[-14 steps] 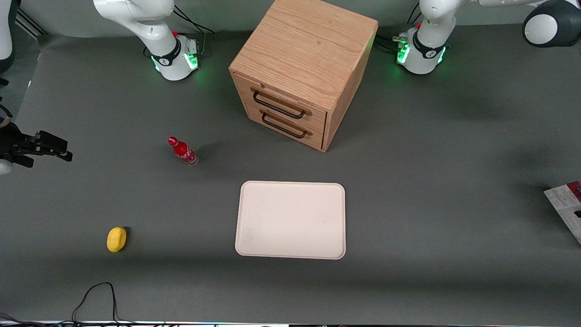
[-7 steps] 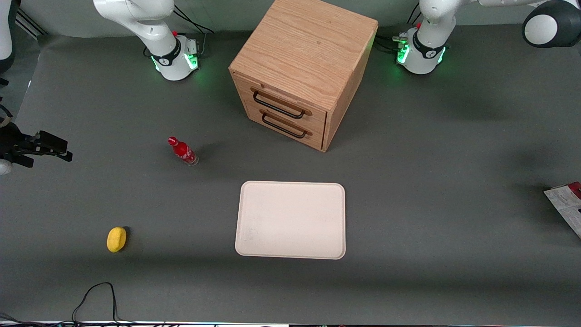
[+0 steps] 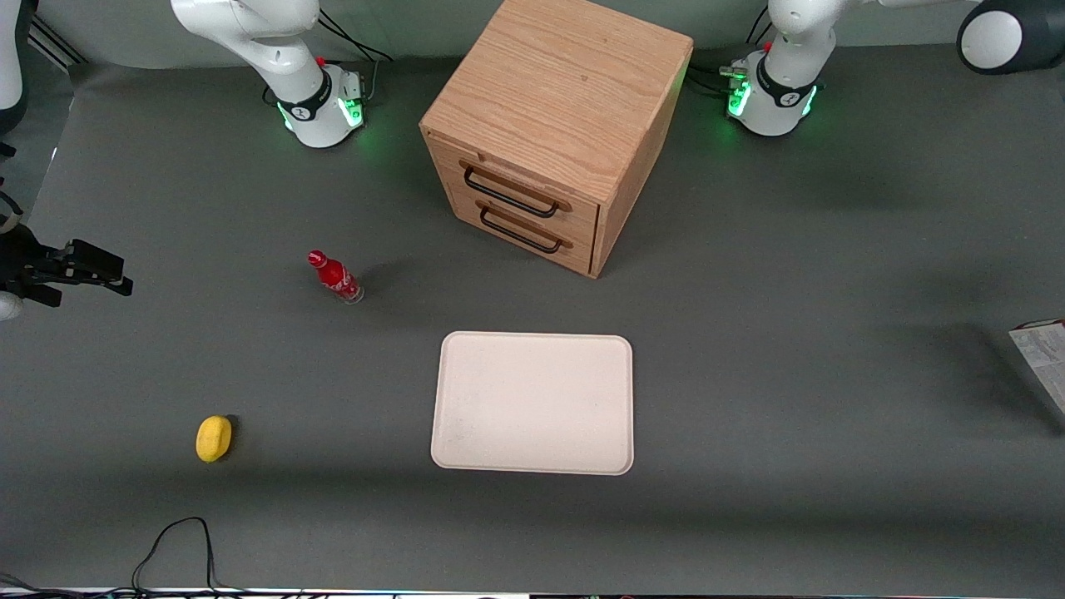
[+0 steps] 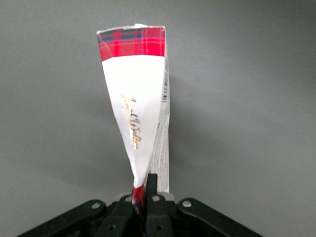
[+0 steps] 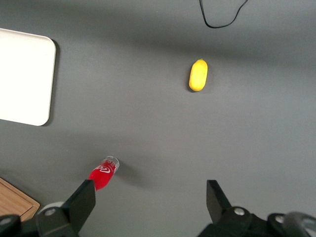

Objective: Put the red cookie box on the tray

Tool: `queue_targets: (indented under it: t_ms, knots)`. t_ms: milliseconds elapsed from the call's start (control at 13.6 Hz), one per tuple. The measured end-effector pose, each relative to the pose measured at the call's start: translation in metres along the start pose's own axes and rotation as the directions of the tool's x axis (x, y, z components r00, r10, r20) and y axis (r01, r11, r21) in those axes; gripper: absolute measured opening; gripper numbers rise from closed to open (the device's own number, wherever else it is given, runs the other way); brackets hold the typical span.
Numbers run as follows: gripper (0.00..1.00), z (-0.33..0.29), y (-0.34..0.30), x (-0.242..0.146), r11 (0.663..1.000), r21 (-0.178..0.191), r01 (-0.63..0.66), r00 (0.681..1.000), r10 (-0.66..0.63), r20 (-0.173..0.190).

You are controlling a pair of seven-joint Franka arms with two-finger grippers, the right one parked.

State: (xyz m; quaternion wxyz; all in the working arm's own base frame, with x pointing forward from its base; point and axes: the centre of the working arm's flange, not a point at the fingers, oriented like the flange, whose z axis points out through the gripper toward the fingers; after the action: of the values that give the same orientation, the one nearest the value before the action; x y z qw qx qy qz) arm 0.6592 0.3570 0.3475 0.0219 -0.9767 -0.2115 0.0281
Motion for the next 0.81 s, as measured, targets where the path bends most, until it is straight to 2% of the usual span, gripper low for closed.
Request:
queue_targets:
  t_ms: [221, 441, 809]
  knots:
    - [0.03, -0.101, 0.042, -0.038, 1.000, 0.015, 0.002, 0.999, -0.003, 0.044]
    - [0.03, -0.174, 0.077, -0.082, 0.999, 0.032, -0.010, 0.998, 0.008, 0.066]
    - [0.03, -0.202, 0.156, -0.128, 0.998, 0.061, -0.009, 0.996, 0.003, 0.094]
